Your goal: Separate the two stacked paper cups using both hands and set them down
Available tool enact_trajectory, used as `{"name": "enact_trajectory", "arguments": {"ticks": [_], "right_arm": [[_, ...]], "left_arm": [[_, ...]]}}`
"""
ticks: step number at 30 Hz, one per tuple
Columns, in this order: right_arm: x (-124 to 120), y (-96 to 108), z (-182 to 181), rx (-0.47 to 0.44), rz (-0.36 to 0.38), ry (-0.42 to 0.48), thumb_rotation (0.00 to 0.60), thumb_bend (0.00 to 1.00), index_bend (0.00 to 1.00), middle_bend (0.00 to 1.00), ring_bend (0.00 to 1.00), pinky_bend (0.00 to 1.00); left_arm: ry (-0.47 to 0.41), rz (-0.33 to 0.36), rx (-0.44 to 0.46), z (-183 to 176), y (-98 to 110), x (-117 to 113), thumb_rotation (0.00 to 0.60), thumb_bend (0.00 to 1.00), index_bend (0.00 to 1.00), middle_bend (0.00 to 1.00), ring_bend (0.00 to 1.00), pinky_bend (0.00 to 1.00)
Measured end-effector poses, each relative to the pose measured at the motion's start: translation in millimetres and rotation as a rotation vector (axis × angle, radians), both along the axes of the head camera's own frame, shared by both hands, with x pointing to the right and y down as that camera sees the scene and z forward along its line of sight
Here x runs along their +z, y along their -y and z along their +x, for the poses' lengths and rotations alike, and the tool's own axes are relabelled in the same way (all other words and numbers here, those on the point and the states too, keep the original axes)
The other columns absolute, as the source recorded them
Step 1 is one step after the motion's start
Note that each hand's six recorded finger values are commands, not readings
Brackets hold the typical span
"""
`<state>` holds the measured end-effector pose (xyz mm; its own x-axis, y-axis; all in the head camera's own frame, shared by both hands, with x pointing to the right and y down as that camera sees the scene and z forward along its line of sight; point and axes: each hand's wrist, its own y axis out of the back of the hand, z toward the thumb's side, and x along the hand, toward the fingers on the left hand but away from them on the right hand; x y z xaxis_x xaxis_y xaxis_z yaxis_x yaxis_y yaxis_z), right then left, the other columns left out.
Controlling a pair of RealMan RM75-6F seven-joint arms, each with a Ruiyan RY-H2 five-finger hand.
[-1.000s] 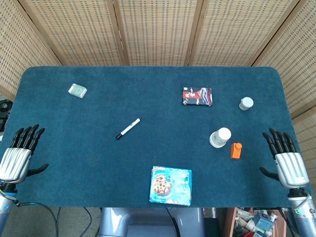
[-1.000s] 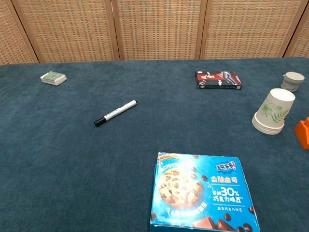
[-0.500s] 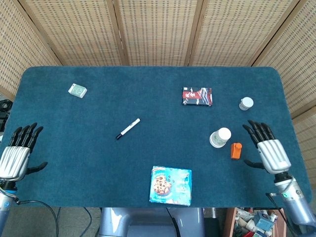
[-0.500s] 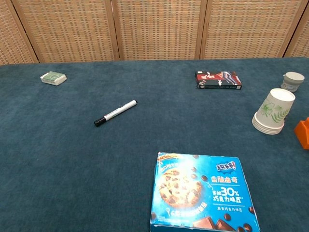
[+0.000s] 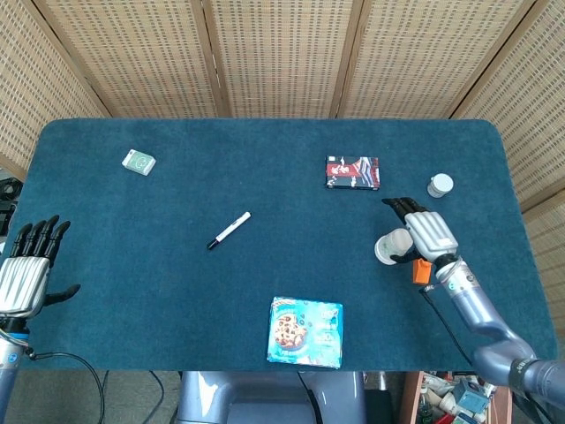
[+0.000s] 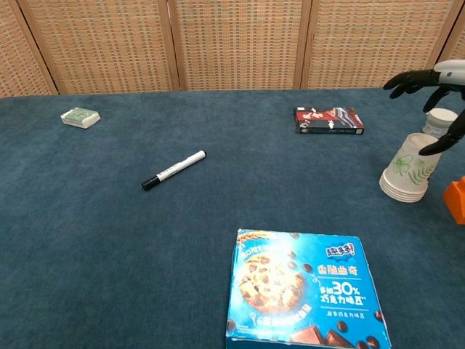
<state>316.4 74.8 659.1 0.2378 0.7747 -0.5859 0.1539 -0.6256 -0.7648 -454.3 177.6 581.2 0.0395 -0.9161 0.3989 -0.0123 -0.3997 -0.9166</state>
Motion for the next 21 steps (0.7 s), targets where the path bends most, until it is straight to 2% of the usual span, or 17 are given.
{"name": "enact_trajectory", "arguments": {"ticks": [8,13,21], "right_arm": [[19,-1,-5,-0.008,-0.050,-0.051,0.600,0.07,0.19,0.27,0.17,0.35],[25,-2,-8,-0.025,-0.055,-0.072,0.600,0.09,0.24,0.31,0.19,0.35],[37,-1,6,-0.038,-0.066,-0.157,0.600,0.12,0.33,0.39,0.27,0.42]], "left_arm": [[0.004,-0.008,-0.012,-3,1,2,0.600,0.07,0.00,0.00,0.00,0.00],[0.005,-0.012,-0.012,-3,2,3,0.600,0.07,0.00,0.00,0.00,0.00],[0.006,-0.018,-0.021,-6,2,4,0.600,0.07,0.00,0.00,0.00,0.00]]}}
